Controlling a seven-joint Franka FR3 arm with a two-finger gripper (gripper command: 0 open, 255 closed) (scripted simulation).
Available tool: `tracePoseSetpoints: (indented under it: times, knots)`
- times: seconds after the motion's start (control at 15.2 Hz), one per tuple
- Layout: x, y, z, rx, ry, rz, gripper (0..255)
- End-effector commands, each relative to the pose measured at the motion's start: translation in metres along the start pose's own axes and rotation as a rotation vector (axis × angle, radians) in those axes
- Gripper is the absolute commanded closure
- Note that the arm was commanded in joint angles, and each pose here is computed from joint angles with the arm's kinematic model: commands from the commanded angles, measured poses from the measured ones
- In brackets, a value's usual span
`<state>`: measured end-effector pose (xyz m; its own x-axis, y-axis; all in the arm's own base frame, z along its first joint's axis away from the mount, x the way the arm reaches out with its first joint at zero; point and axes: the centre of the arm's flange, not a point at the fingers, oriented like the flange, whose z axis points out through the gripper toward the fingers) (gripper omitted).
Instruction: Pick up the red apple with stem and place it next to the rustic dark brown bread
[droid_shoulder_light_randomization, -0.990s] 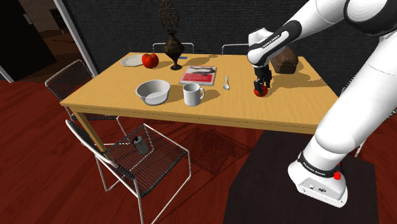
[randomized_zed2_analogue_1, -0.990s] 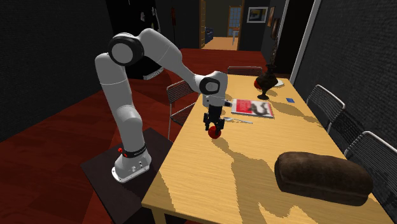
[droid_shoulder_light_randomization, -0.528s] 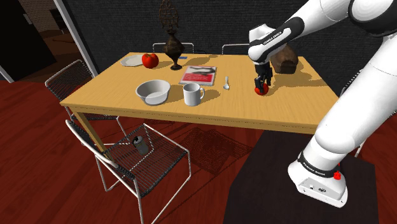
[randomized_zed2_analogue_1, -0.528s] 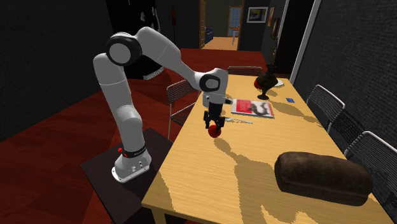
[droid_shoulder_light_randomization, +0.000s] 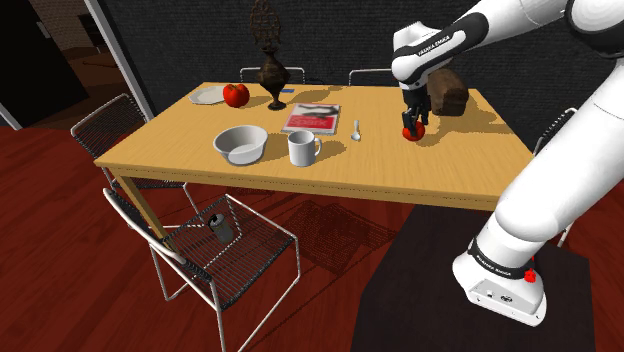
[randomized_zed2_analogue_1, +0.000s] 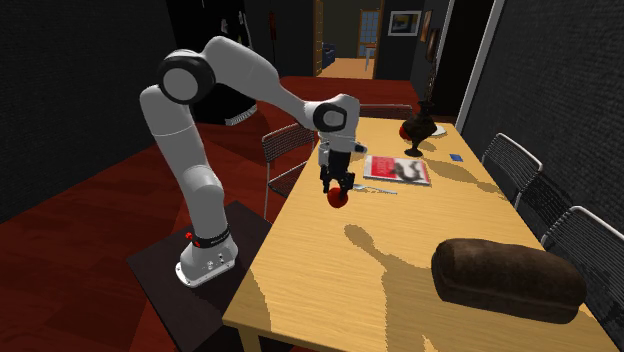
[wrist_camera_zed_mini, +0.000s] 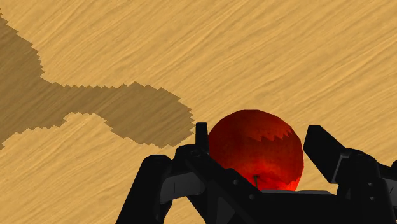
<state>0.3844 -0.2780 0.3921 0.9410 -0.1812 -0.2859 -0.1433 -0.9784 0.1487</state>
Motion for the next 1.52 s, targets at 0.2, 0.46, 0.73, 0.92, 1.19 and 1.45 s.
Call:
tracePoseSetpoints:
  times: [0.2,0.46,0.73,0.92,1.19,1.45]
  knots:
    - [-0.008,0.004,-0.025,0.0,-0.001,0.0,255]
    - [-0.014,0.007,-0.045,0.0,-0.001,0.0,255]
    - [-0.02,0.01,-0.065,0.0,-0.001,0.0,255]
    - [-0.025,0.013,-0.08,0.0,-0.001,0.0,255]
    - [-0.031,0.016,-0.1,0.0,-0.001,0.0,255]
    - [-0.037,0.019,-0.12,0.0,-0.001,0.0,255]
